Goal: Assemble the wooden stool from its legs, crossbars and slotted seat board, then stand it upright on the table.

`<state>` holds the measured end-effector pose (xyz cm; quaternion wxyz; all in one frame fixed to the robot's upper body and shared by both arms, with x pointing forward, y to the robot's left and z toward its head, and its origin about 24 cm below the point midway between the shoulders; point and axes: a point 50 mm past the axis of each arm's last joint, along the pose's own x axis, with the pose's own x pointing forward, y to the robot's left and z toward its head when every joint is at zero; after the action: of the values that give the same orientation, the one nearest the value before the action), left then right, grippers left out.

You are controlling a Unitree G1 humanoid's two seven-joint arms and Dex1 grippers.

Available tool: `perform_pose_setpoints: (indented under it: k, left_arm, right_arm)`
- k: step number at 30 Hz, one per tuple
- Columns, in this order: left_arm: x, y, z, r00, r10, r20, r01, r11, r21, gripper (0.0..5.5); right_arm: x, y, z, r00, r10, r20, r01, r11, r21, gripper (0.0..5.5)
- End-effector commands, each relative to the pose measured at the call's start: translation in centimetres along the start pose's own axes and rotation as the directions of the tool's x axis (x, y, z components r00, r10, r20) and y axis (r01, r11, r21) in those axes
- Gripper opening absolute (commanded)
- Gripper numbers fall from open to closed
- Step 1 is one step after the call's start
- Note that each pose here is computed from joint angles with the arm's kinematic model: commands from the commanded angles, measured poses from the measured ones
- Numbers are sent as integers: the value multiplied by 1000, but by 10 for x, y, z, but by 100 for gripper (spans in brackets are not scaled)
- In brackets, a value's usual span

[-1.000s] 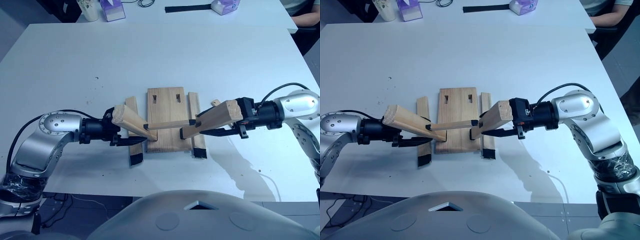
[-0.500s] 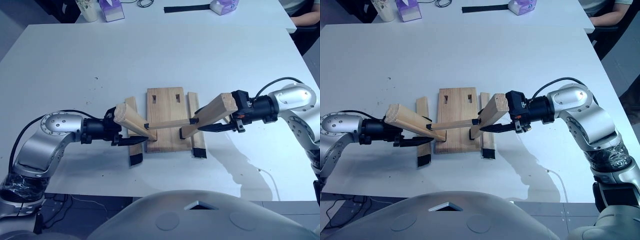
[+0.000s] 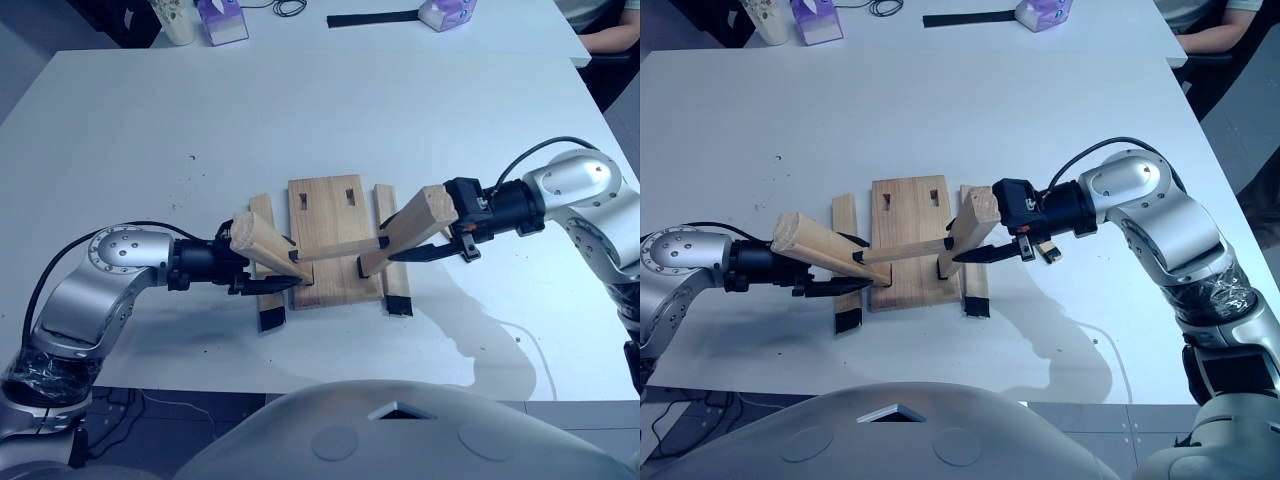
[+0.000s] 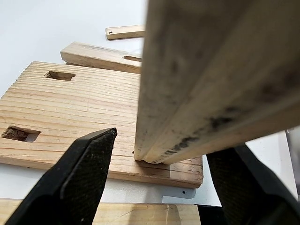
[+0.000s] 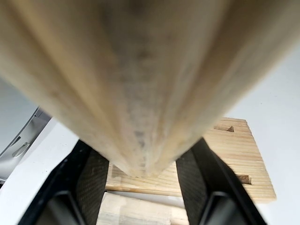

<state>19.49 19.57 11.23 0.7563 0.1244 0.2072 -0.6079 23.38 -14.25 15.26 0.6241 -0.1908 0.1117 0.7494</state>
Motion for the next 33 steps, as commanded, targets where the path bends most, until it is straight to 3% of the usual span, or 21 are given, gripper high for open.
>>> perform_pose_setpoints:
  k: [1,11,19,33]
  left_arm:
    - [5,3,10,999,37,36,-38,998,46,331]
    - [10,0,9,996,66,54,-68,997,31,331]
    - [12,-3,8,997,68,40,-69,997,29,331]
    - [47,6,34,996,-84,9,82,987,137,331]
  right_arm:
    - [34,29,-57,966,214,-144,-167,944,284,200]
    - [46,26,-94,948,187,-258,-54,892,449,200]
    - [48,38,-87,942,223,-250,-102,901,421,200]
    - [61,39,-82,951,224,-214,-120,902,414,200]
